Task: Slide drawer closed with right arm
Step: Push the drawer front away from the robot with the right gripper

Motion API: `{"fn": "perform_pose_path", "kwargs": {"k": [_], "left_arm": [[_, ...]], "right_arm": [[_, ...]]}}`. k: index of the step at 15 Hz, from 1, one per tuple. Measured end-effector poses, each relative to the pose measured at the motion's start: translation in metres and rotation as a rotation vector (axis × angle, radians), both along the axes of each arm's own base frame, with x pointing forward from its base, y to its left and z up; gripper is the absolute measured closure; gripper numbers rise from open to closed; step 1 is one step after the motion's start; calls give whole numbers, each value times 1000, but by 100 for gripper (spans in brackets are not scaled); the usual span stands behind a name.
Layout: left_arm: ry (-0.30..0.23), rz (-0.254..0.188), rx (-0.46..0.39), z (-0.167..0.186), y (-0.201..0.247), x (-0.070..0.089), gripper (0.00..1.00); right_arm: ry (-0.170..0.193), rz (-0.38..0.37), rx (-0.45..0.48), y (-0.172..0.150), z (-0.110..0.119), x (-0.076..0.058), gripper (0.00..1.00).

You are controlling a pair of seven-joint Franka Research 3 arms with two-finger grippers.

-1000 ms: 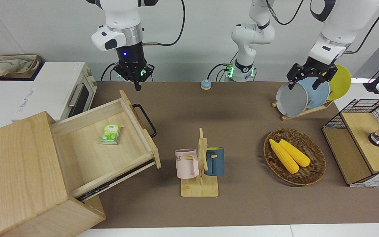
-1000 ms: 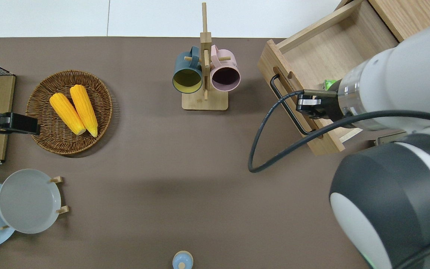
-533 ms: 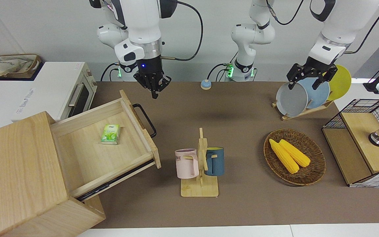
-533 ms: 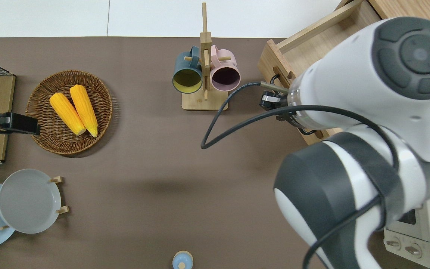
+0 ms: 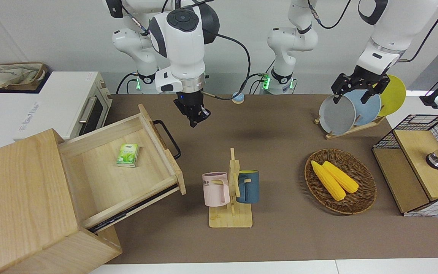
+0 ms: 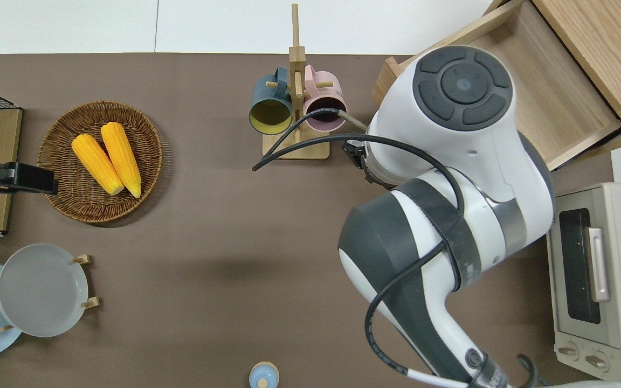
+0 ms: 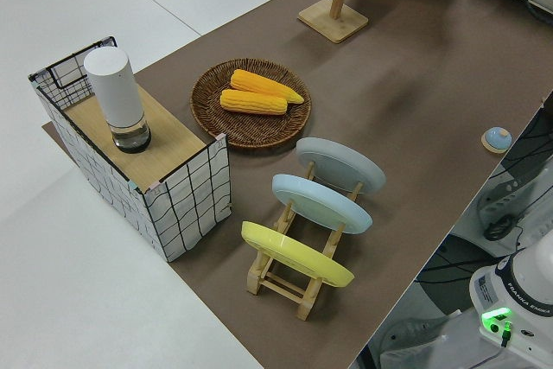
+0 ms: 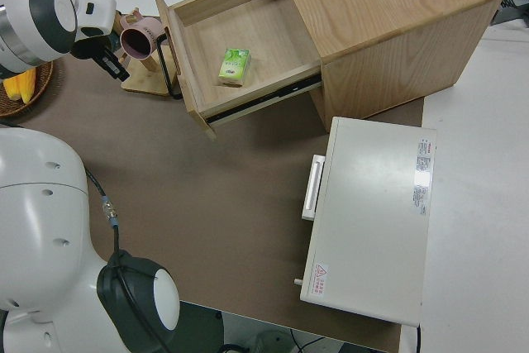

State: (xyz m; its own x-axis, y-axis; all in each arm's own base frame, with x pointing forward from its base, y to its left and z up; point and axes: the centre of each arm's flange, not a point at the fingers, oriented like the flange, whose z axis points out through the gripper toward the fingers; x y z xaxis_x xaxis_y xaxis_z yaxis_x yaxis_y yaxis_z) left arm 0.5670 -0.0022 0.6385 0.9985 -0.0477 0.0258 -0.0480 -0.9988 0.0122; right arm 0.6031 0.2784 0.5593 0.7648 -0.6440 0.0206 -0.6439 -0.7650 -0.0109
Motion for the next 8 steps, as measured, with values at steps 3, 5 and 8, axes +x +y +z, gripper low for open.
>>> {"fn": "perform_pose_path", "kwargs": {"k": [3,5,8], "left_arm": [[0,0,0,0,0,0,0],[0,0,0,0,0,0,0],[0,0,0,0,0,0,1]], "right_arm": [[26,-92,-9,1,-18,5,99],[52,-176,-21,2,-38,10,99],[81,-229,-38,2,-61,17,99]]}}
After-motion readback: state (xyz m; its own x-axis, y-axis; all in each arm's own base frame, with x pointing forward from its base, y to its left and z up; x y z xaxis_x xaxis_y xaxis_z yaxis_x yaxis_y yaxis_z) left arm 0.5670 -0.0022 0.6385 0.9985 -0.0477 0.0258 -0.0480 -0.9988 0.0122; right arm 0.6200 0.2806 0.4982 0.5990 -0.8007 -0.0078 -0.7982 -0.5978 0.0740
